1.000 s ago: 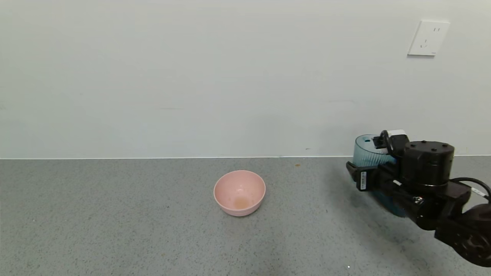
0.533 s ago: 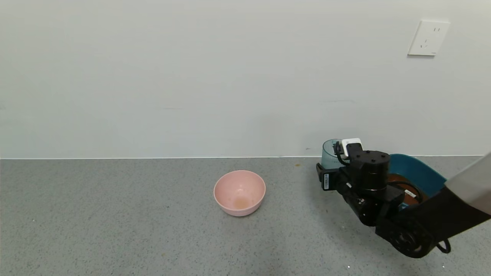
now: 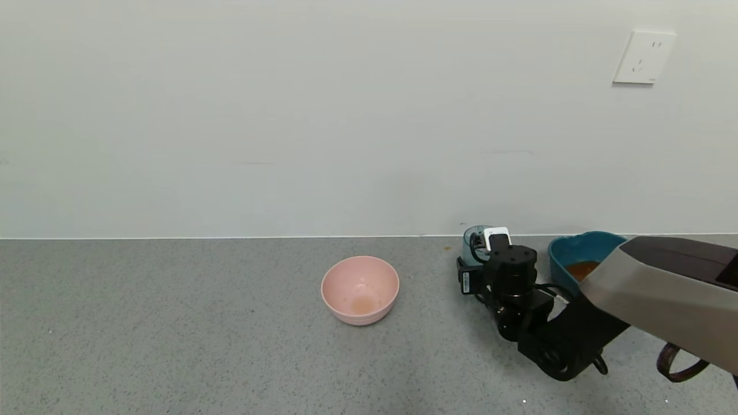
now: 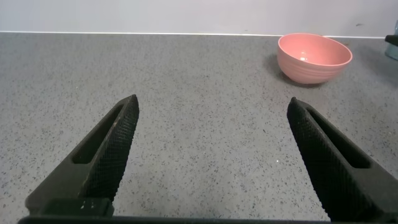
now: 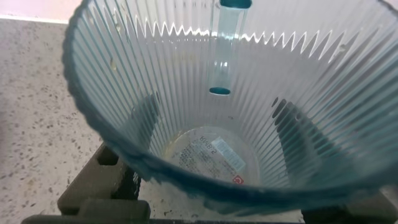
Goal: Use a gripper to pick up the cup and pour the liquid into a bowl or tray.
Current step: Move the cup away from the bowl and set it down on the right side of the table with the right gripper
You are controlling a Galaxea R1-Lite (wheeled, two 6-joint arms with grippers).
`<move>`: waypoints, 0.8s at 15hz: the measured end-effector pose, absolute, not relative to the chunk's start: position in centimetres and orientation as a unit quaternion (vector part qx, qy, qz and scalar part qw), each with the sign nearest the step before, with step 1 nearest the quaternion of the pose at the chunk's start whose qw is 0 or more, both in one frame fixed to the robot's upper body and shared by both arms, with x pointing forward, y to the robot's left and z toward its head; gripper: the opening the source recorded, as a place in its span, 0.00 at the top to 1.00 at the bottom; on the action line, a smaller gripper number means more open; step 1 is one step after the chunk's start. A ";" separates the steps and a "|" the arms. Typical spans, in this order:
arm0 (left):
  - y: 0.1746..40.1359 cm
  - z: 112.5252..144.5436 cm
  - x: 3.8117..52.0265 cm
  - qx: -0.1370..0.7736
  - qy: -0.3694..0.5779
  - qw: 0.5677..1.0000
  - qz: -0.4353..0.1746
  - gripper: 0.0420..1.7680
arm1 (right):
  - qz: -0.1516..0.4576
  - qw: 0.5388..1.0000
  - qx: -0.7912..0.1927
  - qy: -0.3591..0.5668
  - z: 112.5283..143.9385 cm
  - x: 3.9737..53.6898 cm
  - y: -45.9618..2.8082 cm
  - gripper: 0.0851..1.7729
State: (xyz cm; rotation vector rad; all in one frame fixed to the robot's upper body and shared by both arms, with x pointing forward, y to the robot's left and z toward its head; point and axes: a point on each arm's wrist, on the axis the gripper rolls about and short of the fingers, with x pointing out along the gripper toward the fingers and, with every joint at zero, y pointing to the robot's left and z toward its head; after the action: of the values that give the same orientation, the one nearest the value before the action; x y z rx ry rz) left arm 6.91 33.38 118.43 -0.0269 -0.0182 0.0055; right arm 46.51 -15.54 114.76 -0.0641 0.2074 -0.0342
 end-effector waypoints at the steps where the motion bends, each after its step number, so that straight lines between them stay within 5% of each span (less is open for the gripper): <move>1: 33.4 118.4 6.9 -0.014 -0.009 1.000 0.003 0.03 | -0.017 0.994 -0.033 0.106 114.3 46.8 -15.4 0.24; 12: 33.4 118.4 6.9 -0.013 -0.009 1.000 0.003 0.03 | -0.017 0.992 -0.037 0.117 111.5 48.1 -14.7 0.24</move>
State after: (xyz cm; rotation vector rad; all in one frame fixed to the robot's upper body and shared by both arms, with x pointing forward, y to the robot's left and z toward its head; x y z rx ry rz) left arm 6.91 33.38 118.43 -0.0269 -0.0182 0.0055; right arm 48.08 -14.66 111.52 -0.0733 0.2352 -0.0332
